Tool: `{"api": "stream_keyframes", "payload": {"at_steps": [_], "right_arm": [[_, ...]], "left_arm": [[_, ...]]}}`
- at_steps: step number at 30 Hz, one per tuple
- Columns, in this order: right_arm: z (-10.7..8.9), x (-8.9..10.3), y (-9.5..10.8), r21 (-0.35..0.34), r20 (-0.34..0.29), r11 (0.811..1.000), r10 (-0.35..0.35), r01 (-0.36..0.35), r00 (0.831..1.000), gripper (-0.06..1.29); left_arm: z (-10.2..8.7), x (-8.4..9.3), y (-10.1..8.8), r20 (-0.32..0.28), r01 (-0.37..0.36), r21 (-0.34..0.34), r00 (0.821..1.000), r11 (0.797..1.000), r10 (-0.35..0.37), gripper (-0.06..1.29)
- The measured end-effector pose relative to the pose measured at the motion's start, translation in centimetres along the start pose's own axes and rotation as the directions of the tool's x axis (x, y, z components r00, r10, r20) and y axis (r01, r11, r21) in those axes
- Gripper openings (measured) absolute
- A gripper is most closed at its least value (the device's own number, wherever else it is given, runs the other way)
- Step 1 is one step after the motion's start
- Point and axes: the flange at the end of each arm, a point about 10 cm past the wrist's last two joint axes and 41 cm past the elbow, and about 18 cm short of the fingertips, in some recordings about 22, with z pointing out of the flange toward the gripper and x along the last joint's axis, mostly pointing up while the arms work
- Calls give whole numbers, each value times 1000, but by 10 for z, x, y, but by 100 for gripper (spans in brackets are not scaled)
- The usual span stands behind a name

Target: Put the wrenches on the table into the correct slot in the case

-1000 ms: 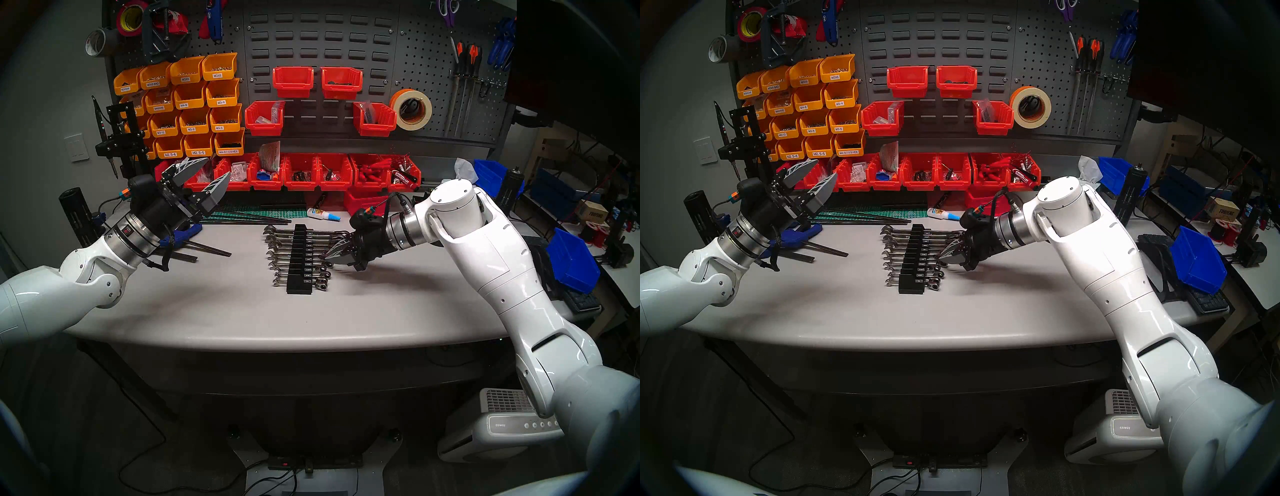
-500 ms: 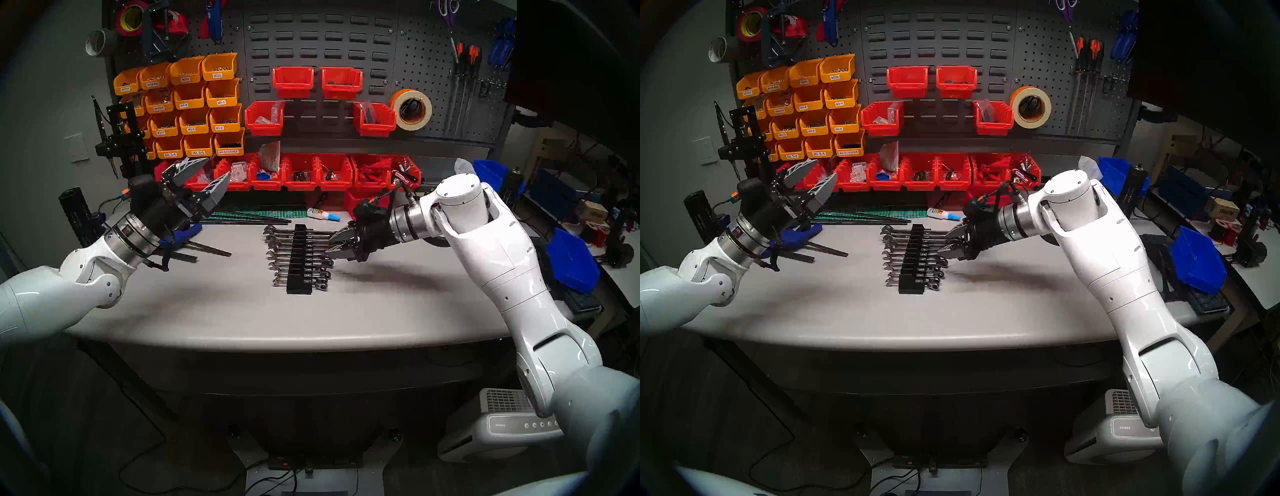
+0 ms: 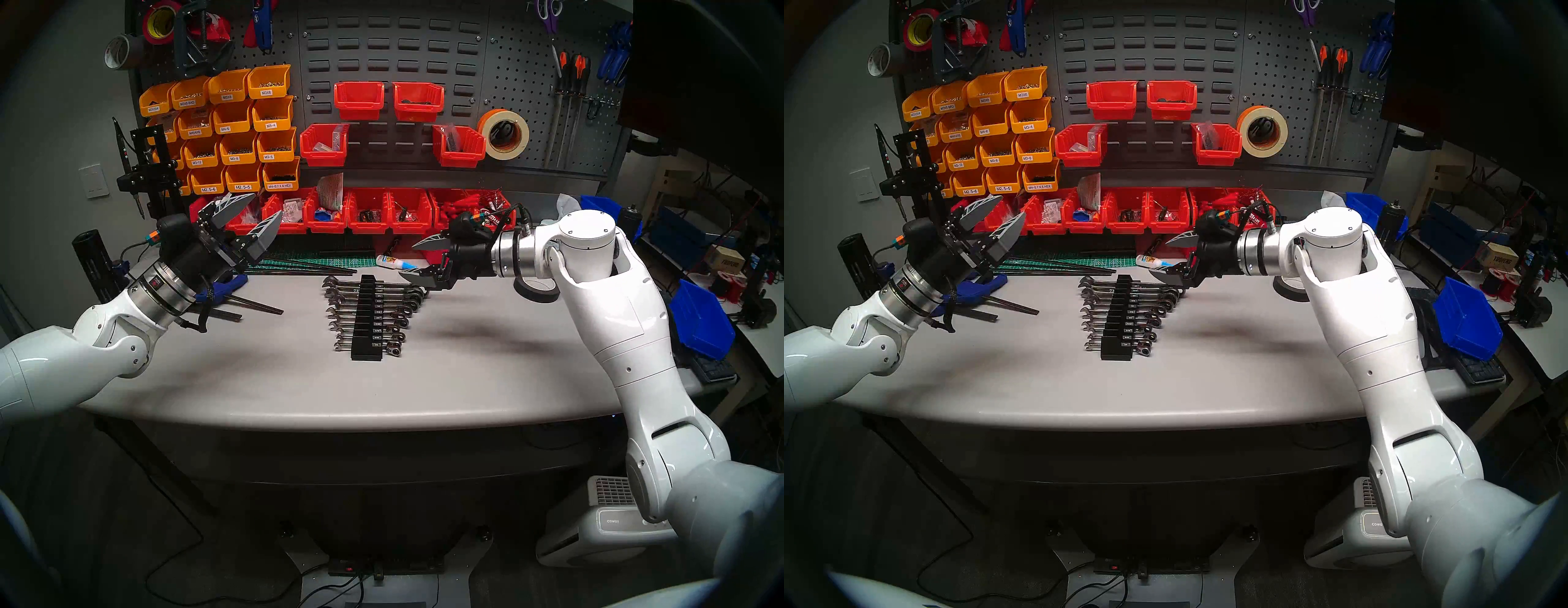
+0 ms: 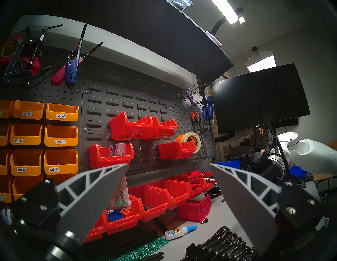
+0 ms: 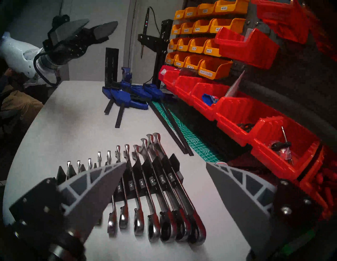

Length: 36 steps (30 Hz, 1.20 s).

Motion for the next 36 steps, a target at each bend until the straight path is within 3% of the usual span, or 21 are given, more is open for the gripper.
{"api": "stream_keyframes", "payload": {"at_steps": [5,9,36], "right_arm": [[-4,-3,-3,-25,-39,1000,8,-9,999,106],[-5,-7,-6,-35,-56,999,20,-22,998,121],[-5,-7,-9,-48,-81,998,27,-31,996,121]], "left_arm": [[0,0,0,0,0,0,1000,1000,0,122],[0,0,0,0,0,0,1000,1000,0,122],[0,0,0,0,0,0,1000,1000,0,122]]}}
